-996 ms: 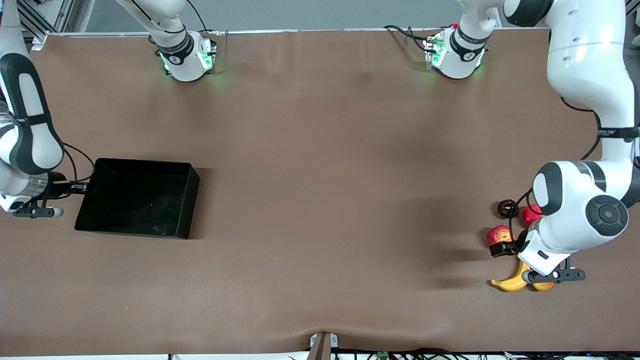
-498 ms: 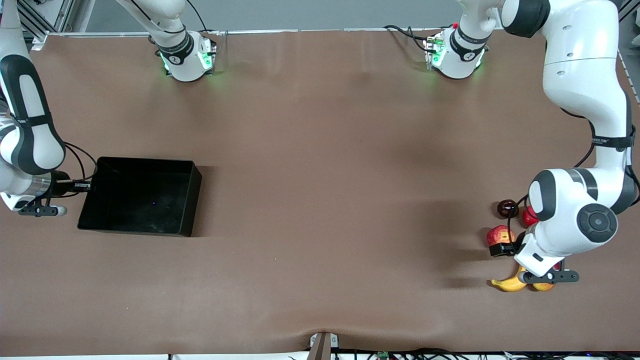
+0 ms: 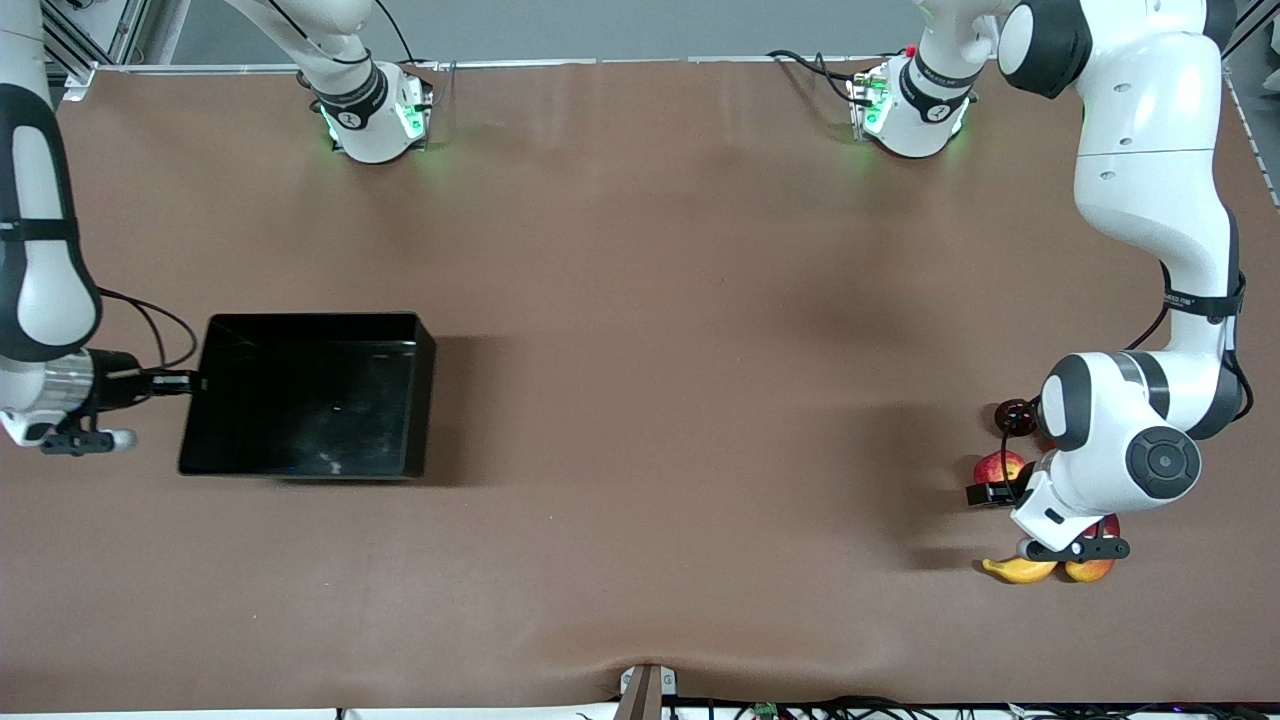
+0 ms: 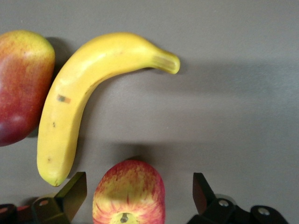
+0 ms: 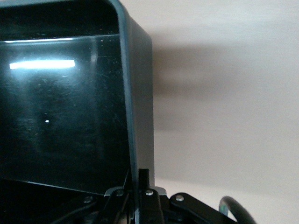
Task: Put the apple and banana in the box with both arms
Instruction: 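Slide the black tray toward the table middle with the right gripper, then carry the apple over the tray with the left gripper while the right gripper withdraws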
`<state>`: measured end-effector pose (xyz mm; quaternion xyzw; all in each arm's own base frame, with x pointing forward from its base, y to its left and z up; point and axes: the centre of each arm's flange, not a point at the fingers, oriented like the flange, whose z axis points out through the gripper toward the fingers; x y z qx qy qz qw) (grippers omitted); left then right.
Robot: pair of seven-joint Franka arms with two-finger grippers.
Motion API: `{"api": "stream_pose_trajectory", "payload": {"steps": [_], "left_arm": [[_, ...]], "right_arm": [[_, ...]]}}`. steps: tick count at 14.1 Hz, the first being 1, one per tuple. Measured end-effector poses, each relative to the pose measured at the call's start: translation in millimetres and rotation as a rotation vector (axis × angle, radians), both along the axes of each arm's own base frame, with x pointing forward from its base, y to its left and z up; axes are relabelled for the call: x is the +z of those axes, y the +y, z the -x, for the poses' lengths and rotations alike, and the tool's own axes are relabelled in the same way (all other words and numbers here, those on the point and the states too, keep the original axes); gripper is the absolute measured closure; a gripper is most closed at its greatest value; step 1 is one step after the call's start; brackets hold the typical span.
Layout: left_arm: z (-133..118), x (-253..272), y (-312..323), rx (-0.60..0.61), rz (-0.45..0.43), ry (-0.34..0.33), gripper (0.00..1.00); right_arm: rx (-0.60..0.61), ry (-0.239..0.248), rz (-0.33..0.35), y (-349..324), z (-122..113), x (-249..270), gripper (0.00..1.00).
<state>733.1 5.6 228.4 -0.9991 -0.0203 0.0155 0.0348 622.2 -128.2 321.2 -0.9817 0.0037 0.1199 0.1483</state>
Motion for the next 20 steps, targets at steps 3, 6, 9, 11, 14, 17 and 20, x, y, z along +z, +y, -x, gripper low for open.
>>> {"api": "stream_pose_trajectory", "payload": {"steps": [3,6,9,11,14,17,20], "left_arm": [[5.6,-4.0,3.7,0.008,-0.001,0.049,0.00],[13.2,-11.3,6.0,0.014,-0.003,0.102,0.00],[20.7,-22.9,8.8,0.018,-0.003,0.131,0.00],[22.2,-25.1,13.7,0.025,-0.002,0.136,0.07],[21.0,-22.8,15.5,0.025,-0.003,0.131,0.30],[15.5,-9.6,11.6,0.018,-0.003,0.104,0.30],[9.6,40.7,2.3,0.001,0.001,0.050,0.30]], "right_arm": [[-0.035,0.033,0.008,88.5,-14.3,12.4,0.94],[-0.052,0.052,0.030,191.1,-16.2,27.9,0.94],[-0.088,0.031,0.035,285.7,-9.8,40.9,0.94],[-0.120,-0.011,0.044,355.2,1.2,44.6,0.94],[-0.165,-0.061,0.047,451.8,25.5,24.7,0.94],[-0.178,-0.034,0.065,502.8,35.5,-21.6,0.94],[-0.153,-0.012,0.077,525.5,35.5,-59.3,0.94]]}}
